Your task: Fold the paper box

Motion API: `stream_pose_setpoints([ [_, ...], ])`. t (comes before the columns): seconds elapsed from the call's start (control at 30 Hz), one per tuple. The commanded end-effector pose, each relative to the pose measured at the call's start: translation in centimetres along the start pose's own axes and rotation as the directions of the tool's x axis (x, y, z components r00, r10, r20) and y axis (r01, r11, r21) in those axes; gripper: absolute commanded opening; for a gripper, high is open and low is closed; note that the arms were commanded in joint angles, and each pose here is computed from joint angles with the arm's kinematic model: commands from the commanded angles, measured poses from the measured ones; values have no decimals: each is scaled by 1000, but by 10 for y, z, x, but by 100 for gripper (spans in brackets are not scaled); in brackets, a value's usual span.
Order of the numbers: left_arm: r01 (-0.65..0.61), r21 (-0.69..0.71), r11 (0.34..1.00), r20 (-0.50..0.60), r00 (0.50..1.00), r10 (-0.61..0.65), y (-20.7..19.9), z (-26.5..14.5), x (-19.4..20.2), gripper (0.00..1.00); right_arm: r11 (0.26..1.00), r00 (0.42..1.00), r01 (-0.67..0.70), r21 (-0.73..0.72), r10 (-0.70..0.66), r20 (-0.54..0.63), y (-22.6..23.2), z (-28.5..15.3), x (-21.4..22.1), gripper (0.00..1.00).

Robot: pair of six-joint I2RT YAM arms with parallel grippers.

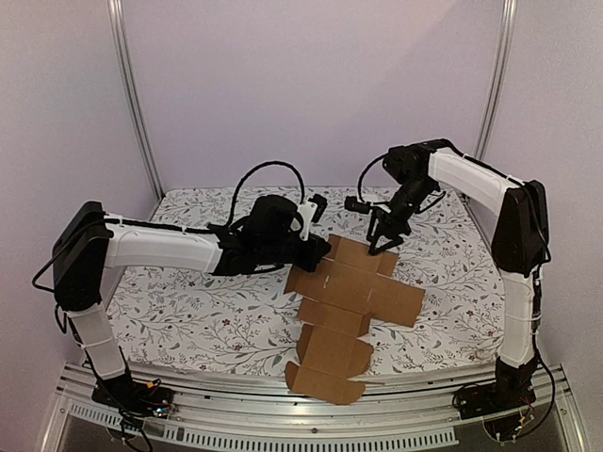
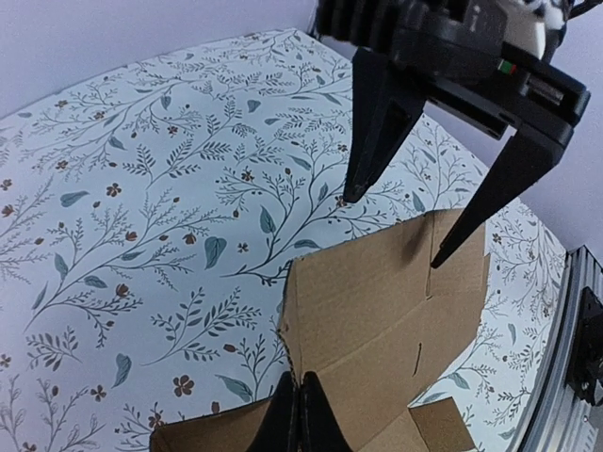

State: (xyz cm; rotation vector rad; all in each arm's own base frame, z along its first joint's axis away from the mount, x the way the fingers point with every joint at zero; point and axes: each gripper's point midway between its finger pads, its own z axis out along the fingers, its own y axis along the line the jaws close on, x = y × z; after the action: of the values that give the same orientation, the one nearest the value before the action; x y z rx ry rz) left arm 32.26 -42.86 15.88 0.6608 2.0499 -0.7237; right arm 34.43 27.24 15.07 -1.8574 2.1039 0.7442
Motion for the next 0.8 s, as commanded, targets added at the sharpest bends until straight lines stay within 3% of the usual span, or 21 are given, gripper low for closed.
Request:
stream_pose_setpoints([
  [0.0, -40, 15, 999, 108, 993, 38, -10, -9, -24, 1, 960, 984, -160, -231, 135, -119, 49, -1, 24, 57],
  [0.13, -42, 7, 999, 116, 992, 41, -10, -7, -23, 1, 951, 981, -176, -255, 150, -120, 50, 3, 25, 48],
  [0.27, -40, -2, 999, 127, 991, 40, -8, -7, -22, 0, 949, 980, -182, -257, 154, -124, 49, 5, 26, 28],
  [0.47, -29, -26, 999, 130, 991, 32, -4, -6, -22, 3, 964, 983, -167, -205, 147, -106, 40, 4, 23, 8],
  [0.5, -24, -25, 999, 132, 991, 27, -4, -6, -22, 5, 969, 985, -160, -187, 143, -99, 37, 4, 22, 0],
  [0.67, 18, -46, 999, 181, 983, -10, 1, -28, -34, 32, 990, 987, -134, -44, 130, -89, 11, 4, 20, 0],
  [0.77, 48, -80, 996, 221, 975, -29, 11, -60, -32, 39, 993, 988, -117, 36, 120, -97, -2, 4, 19, 0],
])
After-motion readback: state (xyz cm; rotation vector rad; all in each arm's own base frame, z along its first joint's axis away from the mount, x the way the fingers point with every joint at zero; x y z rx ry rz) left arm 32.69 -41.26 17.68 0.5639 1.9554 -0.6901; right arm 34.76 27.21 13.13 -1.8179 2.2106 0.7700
